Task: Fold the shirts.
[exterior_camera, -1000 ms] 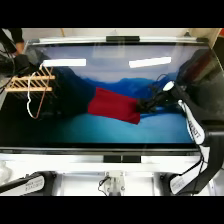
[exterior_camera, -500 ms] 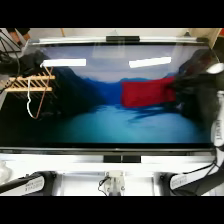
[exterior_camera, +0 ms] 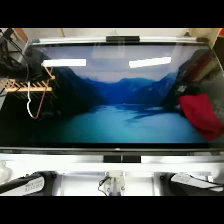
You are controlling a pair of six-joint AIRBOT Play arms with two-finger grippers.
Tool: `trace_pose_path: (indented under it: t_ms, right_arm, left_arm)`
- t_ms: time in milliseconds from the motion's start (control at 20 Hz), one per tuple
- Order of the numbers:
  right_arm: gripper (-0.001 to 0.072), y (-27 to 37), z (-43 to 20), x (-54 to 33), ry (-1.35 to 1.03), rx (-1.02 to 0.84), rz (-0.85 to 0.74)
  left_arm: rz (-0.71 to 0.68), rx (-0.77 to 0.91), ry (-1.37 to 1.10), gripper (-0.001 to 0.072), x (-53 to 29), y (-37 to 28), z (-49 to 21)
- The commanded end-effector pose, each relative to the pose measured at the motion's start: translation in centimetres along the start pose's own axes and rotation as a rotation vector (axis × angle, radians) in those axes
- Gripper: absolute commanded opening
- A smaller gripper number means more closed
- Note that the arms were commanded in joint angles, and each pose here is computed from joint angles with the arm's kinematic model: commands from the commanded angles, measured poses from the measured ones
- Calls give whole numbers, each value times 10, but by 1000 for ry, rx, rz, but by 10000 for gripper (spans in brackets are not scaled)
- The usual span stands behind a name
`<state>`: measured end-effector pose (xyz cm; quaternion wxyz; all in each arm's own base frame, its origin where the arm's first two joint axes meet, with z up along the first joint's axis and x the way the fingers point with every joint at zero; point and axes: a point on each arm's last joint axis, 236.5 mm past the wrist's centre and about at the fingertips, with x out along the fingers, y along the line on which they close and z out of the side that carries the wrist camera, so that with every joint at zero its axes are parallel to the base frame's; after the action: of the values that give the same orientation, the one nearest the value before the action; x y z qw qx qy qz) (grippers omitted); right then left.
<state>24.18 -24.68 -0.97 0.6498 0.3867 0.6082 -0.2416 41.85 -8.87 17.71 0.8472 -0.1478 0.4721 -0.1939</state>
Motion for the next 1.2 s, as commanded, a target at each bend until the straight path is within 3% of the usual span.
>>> trace_pose_path:
  t_ms: [0, 450, 500, 600, 750, 900, 1050, 1150]
  right_arm:
    - [76, -58, -66, 35, 91, 170, -18]
    - [84, -97, -89, 59, 94, 206, -93]
    - [131, -97, -88, 59, 93, 213, -97]
    - [582, -95, -94, 59, 116, 208, -92]
    - [590, -107, -103, 37, 179, 165, -177]
    - [590, -79, -41, -15, -33, 44, -243]
    - [589, 52, 38, -83, -420, -261, -181]
    - [556, 165, 38, -105, -571, -495, -104]
  left_arm:
    - [-4, 0, 18, 31, 4, -1, -5]
    - [-4, 0, 17, 32, 4, -1, -5]
    - [-4, 0, 17, 32, 4, -1, -5]
    - [-4, 0, 17, 32, 4, -1, -5]
    - [-3, 10, 24, 31, 6, -4, -7]
    - [142, 81, 59, 29, 10, 19, -14]
    - [476, 170, 184, 28, 7, 64, -36]
    - [648, 239, 310, 31, 13, 79, -54]
